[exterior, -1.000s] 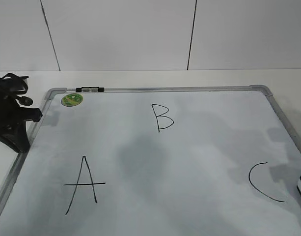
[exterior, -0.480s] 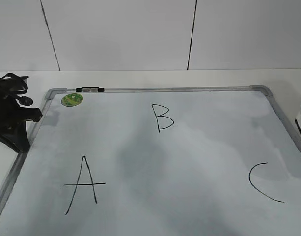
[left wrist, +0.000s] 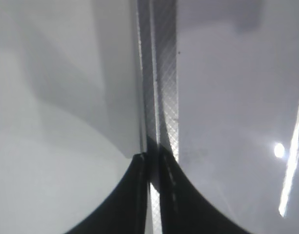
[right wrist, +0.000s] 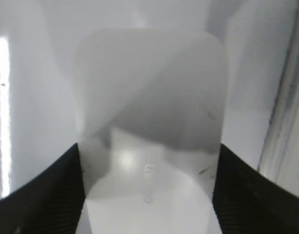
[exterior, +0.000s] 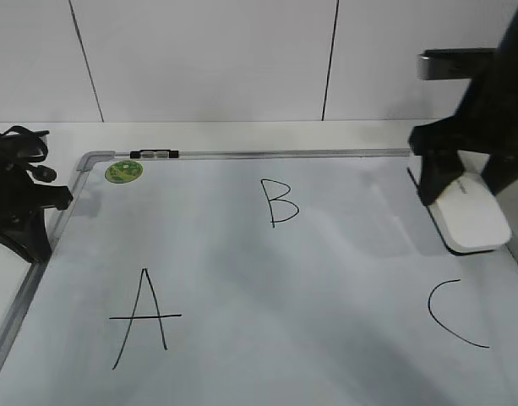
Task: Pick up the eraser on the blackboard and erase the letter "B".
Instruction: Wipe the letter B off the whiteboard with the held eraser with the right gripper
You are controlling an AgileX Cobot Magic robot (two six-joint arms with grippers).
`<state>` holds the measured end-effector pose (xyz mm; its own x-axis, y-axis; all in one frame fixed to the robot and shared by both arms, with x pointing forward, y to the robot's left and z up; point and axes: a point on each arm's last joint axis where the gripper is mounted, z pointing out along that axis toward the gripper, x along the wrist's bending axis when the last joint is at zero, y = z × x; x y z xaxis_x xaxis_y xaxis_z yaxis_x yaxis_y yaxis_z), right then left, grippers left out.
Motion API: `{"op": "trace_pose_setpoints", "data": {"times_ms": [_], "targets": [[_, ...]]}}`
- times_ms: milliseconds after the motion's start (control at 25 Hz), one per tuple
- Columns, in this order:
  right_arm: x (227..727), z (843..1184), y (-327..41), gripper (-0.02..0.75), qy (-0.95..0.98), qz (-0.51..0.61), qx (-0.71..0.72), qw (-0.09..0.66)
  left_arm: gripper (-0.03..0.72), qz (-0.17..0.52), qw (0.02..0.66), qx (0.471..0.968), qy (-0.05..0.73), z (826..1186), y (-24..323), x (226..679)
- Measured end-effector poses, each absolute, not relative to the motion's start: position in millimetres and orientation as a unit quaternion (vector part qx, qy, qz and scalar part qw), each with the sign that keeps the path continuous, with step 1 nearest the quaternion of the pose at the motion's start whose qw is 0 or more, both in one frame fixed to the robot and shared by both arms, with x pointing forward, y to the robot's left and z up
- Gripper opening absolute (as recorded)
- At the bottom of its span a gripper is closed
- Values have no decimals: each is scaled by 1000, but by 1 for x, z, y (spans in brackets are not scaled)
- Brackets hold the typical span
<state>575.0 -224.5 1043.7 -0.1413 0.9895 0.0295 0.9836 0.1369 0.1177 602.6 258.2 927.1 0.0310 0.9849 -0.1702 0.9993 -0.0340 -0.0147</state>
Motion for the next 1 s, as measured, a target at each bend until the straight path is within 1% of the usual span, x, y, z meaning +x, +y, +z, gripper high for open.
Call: {"op": "trace_pose_setpoints", "data": {"times_ms": [200, 320, 440, 600, 840, 1000], "targets": [[615, 1036, -177, 568, 783, 73, 616, 36, 19, -67, 54, 717, 692, 927, 258, 602], [634, 1030, -155, 568, 793, 84, 602, 41, 19, -67, 54, 717, 692, 927, 258, 602], [653, 1016, -130, 568, 804, 91, 586, 43, 19, -67, 54, 717, 692, 928, 258, 603], [665, 998, -105, 568, 816, 94, 569, 43, 19, -69, 52, 717, 692, 928, 258, 602], [674, 962, -91, 568, 825, 74, 560, 22, 20, -69, 52, 717, 692, 928, 258, 602], [677, 956, -89, 567, 826, 71, 559, 20, 20, -69, 52, 717, 692, 928, 258, 602]]}}
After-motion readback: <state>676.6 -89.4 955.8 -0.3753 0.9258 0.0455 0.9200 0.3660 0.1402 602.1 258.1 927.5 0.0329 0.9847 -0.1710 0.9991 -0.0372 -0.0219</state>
